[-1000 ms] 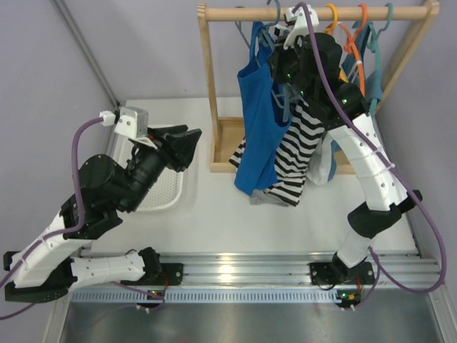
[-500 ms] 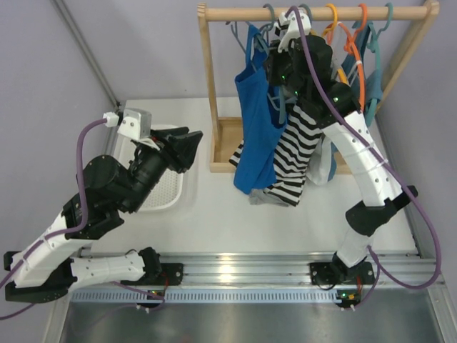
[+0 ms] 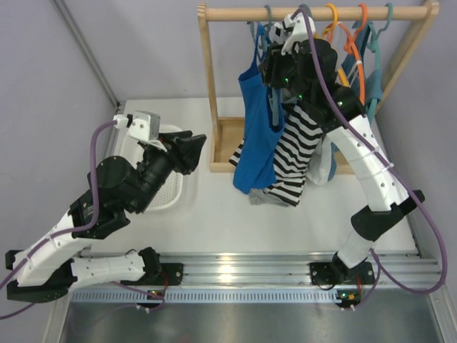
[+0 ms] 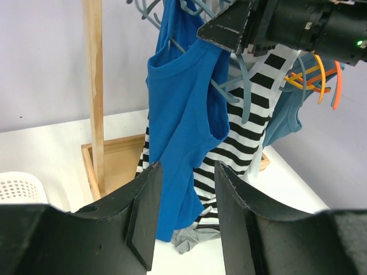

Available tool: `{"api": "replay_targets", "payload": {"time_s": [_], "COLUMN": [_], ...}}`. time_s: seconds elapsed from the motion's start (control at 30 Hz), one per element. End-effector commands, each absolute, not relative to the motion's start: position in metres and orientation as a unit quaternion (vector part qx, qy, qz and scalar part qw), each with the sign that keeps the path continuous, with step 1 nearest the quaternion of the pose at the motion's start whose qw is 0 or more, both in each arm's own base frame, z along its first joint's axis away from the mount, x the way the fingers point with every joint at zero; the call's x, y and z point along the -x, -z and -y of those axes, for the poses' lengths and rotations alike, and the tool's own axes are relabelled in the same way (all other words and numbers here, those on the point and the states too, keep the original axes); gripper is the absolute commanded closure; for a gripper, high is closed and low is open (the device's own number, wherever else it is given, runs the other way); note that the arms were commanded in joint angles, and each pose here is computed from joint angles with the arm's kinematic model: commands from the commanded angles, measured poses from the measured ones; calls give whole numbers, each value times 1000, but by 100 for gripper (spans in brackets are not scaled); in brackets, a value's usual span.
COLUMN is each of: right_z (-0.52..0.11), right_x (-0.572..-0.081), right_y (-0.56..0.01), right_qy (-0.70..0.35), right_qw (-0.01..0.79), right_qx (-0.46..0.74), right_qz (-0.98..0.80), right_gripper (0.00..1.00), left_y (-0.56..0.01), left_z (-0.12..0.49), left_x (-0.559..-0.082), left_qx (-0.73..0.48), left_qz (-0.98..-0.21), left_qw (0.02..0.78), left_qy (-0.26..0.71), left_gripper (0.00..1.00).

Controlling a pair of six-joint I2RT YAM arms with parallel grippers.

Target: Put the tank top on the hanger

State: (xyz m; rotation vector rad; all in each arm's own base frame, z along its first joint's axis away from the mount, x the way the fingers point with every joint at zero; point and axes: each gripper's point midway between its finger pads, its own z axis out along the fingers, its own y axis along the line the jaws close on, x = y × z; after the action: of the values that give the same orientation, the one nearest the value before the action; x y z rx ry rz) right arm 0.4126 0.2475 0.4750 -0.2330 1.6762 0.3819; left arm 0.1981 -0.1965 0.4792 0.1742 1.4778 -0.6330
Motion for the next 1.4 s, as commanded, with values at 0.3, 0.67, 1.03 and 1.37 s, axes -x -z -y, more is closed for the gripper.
{"api": "replay_targets", "payload": {"time_s": [0.3,0.67,1.03,1.37], "right_z": [-205,-167,-144,-144], "right_x": [-347,-244,-207,-214], "right_y": [-528,-459,-322,-259], "right_qy": [-216,-274,-278,-247], "right_qw": [668,614,547,507], "right_qx": [65,81,30,21], "right_qz": [-709,-736,-789,-825], "right_gripper": [18,0,0,0], "left_y": [-477,-445,-328,-272], "left_z": [205,218,226,221], "left_x": [-204,-214,-217,-208], "left_qx": [-60,-57,-39,-20], "left_qz": [-660,-691,-775,-809], "left_qw": [690,670,592,548], "left_qy": [290,266,217,212], "left_gripper": [53,53,54,55]}}
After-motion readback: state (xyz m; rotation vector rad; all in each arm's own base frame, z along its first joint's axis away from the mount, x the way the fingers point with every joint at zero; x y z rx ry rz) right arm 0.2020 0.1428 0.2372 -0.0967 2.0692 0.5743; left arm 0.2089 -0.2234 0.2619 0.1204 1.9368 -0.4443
